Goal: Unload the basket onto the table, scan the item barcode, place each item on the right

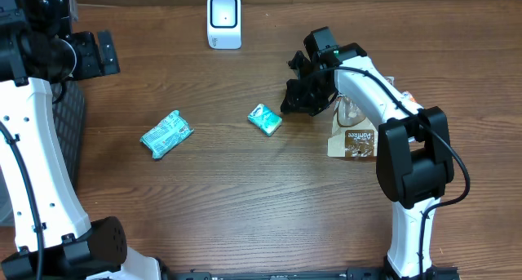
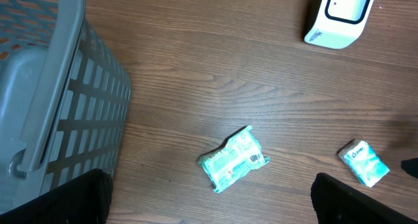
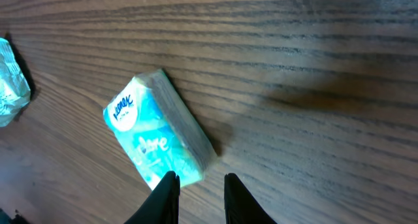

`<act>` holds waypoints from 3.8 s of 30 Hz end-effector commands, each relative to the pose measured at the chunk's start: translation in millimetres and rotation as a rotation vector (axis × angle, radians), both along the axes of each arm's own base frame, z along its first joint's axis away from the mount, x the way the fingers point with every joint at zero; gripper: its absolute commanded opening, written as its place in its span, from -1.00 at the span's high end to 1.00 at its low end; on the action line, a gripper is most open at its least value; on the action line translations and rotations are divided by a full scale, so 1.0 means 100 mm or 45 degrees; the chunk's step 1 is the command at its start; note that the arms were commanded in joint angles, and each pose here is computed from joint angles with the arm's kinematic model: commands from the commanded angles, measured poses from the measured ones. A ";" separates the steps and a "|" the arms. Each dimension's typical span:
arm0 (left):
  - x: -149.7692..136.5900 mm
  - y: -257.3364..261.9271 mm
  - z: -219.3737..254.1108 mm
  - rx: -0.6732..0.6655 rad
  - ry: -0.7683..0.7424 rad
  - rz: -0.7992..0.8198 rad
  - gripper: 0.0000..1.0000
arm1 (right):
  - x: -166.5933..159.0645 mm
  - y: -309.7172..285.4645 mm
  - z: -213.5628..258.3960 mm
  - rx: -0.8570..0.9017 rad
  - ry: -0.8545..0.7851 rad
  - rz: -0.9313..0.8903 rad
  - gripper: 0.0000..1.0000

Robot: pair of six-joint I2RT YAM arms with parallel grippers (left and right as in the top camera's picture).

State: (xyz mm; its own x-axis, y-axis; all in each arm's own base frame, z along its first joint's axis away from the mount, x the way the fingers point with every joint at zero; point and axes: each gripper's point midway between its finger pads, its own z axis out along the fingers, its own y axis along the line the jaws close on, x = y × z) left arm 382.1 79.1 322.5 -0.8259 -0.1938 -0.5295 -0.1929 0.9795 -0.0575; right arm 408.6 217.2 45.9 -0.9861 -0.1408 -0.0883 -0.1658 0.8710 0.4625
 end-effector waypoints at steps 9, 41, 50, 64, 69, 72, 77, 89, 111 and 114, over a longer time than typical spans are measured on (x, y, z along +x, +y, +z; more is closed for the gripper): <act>0.02 -0.04 0.08 0.024 -0.031 -0.035 -0.99 | -0.04 0.04 0.00 0.053 -0.002 0.001 0.60; 0.02 -0.04 0.08 0.024 -0.031 -0.035 -0.99 | -0.03 0.27 0.07 0.311 -0.020 0.041 0.53; 0.02 -0.04 0.08 0.024 -0.031 -0.035 -0.99 | -0.02 0.16 -0.10 0.235 -0.022 -0.010 0.52; 0.02 -0.04 0.08 0.024 -0.031 -0.035 -0.99 | -0.21 0.18 -0.27 0.218 0.028 0.016 0.51; 0.02 -0.04 0.08 0.024 -0.031 -0.035 -0.99 | -0.21 0.22 -0.25 0.251 0.026 0.022 0.52; 0.02 -0.04 0.08 0.024 -0.031 -0.035 -0.99 | -0.19 0.23 -0.24 0.263 0.030 0.004 0.52; 0.02 -0.04 0.08 0.024 -0.031 -0.035 -0.99 | -0.22 0.31 -0.17 0.339 0.050 0.017 0.53; 0.02 -0.04 0.08 0.024 -0.031 -0.035 -0.99 | -0.31 0.34 -0.29 0.238 0.081 -0.011 0.47; 0.02 -0.04 0.08 0.024 -0.031 -0.035 -0.99 | -0.45 0.58 -0.06 0.397 0.150 -0.055 0.92; 0.02 -0.04 0.08 0.024 -0.031 -0.035 -0.99 | -0.46 0.64 0.34 0.569 0.115 0.014 0.92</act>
